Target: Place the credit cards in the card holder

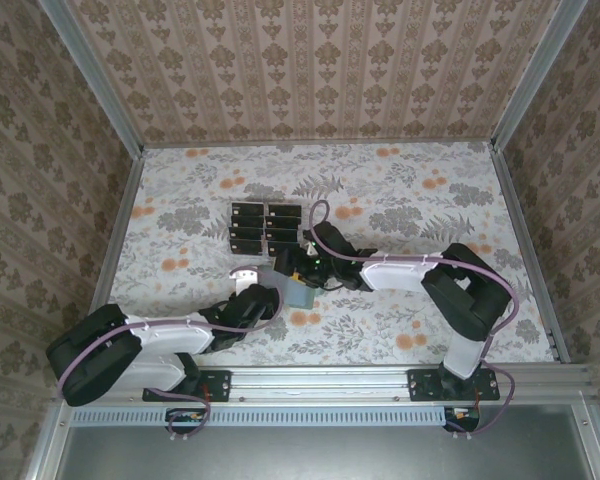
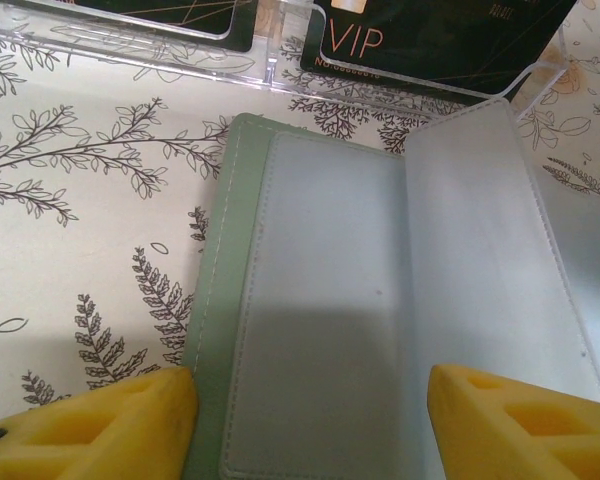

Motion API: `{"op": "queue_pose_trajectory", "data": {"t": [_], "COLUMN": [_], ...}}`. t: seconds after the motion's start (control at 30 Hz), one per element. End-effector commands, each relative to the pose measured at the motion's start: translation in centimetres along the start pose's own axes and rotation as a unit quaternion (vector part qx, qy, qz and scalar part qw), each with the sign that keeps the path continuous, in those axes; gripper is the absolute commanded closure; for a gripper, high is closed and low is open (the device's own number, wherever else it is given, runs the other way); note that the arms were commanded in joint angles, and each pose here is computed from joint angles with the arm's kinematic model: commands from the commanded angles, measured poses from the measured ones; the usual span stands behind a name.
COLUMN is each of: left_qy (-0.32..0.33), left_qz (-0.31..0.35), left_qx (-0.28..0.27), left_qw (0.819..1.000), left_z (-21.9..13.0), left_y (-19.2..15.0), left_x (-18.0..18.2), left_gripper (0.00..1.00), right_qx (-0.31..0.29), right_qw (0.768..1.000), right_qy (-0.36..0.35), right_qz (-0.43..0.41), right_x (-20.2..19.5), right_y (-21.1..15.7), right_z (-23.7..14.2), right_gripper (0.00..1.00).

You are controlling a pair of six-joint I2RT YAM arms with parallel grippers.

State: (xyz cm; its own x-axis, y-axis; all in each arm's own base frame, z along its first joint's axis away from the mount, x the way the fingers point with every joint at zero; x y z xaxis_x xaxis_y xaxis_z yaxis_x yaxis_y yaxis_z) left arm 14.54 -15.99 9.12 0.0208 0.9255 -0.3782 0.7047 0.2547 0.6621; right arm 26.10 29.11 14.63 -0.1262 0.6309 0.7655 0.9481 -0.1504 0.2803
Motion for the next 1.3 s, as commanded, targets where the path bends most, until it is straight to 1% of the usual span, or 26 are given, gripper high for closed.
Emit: {"op": "queue_pose_trajectory", "data": {"t": [0.0,0.2,0.37,0.53,0.73,0.93,1.1,1.17,1.27], "left_qy": [0.052,0.045,0.041,0.047,0.051,0.058,0.058,0.056,0.046], "left_qz": [0.015,0.009,-0.018,-0.057,-0.083,-0.082,-0.077,-0.079,-0.088], "left_qx": [0.029,0.018,-0.015,-0.048,-0.056,-0.049,-0.049,-0.049,-0.049], "left_qw": [0.998,0.999,0.999,0.996,0.994,0.994,0.994,0.994,0.994], "left_z": [0.2,-0.3,-2.6,-4.8,-5.5,-5.4,-5.5,-5.6,-5.7], "left_y": [-1.4,-1.1,0.1,0.9,1.0,1.2,2.2,3.1,5.0], "left_x": [1.9,2.0,2.8,4.6,5.8,5.7,5.1,4.8,4.5], "left_gripper": [0.34,0.32,0.26,0.23,0.22,0.2,0.17,0.16,0.13], "right_qx": [-0.005,0.003,0.014,0.029,0.052,0.07,0.061,0.05,0.026], "right_qw": [1.0,1.0,1.0,0.999,0.998,0.997,0.998,0.997,0.997], "right_qy": [-0.025,-0.02,-0.012,-0.009,-0.009,-0.001,0.008,0.016,0.003], "right_qz": [-0.002,-0.001,-0.008,-0.016,-0.021,-0.013,-0.034,-0.047,-0.074], "right_x": [-0.7,-0.6,0.5,1.6,2.5,2.9,4.1,5.0,5.8], "right_y": [-0.3,-0.2,0.0,0.0,-0.4,-0.7,0.1,0.8,2.3], "right_z": [-0.9,-0.1,1.0,2.9,5.7,7.6,5.9,4.4,1.4], "right_gripper": [0.36,0.36,0.36,0.36,0.36,0.37,0.37,0.37,0.37]}}
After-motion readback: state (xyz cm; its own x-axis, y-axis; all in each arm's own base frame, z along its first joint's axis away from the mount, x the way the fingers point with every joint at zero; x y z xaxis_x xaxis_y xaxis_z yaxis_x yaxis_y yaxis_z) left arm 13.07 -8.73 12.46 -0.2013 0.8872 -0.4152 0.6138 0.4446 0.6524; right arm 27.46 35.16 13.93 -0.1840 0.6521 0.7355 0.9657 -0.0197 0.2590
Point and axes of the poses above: each hand's point on the last joint's axis, 136 mm out from that joint toward the fingers, its own z axis out along the fingers, its own x axis along the line the jaws close on, y = z × x, the point moved 10 cm from there along -z, back along the fingers, and after that the axes turned 8 degrees about -z, right-handed, at the moved point
